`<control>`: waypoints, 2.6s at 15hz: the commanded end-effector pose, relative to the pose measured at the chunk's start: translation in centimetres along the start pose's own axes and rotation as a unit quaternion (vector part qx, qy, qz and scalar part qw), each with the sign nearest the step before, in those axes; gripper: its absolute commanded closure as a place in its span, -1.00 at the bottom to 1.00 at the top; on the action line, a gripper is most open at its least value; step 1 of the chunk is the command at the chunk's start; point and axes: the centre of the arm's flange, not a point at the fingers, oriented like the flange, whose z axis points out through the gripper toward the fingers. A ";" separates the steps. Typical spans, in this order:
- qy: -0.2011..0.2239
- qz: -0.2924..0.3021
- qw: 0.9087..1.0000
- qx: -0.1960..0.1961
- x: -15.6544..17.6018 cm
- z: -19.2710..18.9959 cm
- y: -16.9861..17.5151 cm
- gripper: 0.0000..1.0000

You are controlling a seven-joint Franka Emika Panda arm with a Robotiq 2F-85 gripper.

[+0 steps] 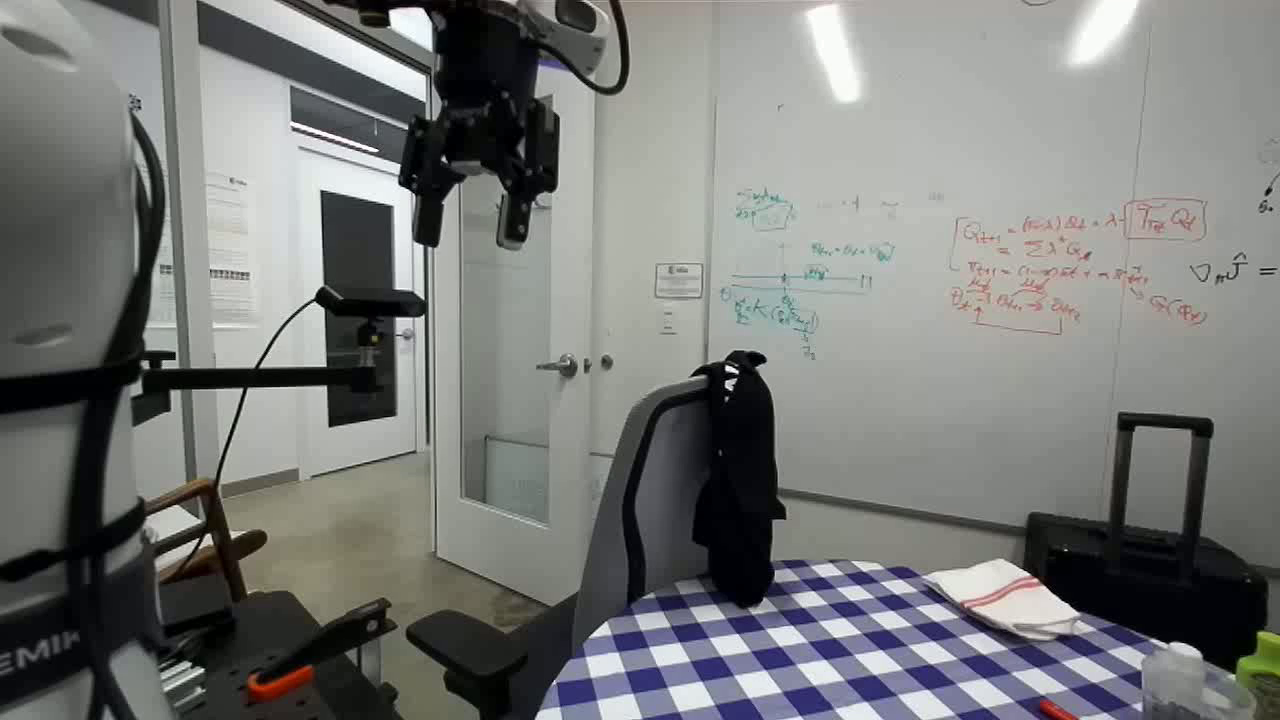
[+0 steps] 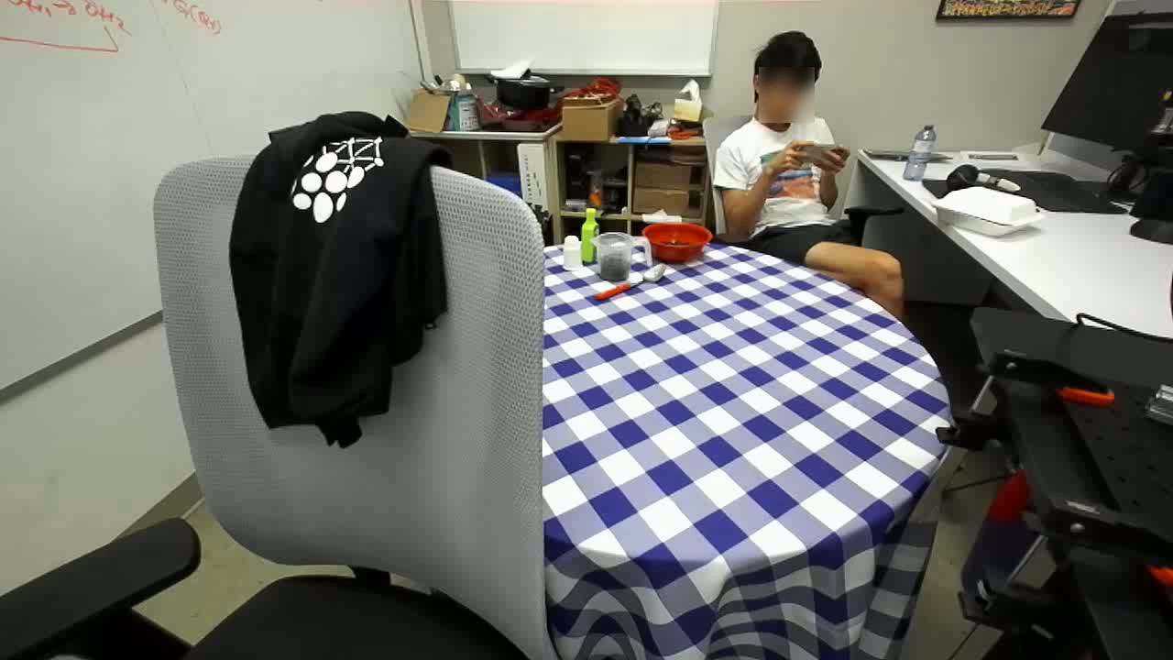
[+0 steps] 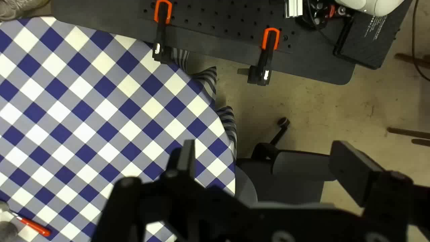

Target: Pick up the black cloth from the chair and put it on the table

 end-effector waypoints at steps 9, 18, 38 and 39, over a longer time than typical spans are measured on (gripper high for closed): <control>0.089 0.035 0.994 0.059 5.8 -1.3 0.3 -1.00; 0.220 0.090 0.971 0.027 18.7 -2.4 0.2 -1.00; 0.314 0.057 0.948 -0.021 47.7 0.9 2.5 -1.00; 0.313 0.059 0.947 -0.023 48.8 1.5 2.8 -1.00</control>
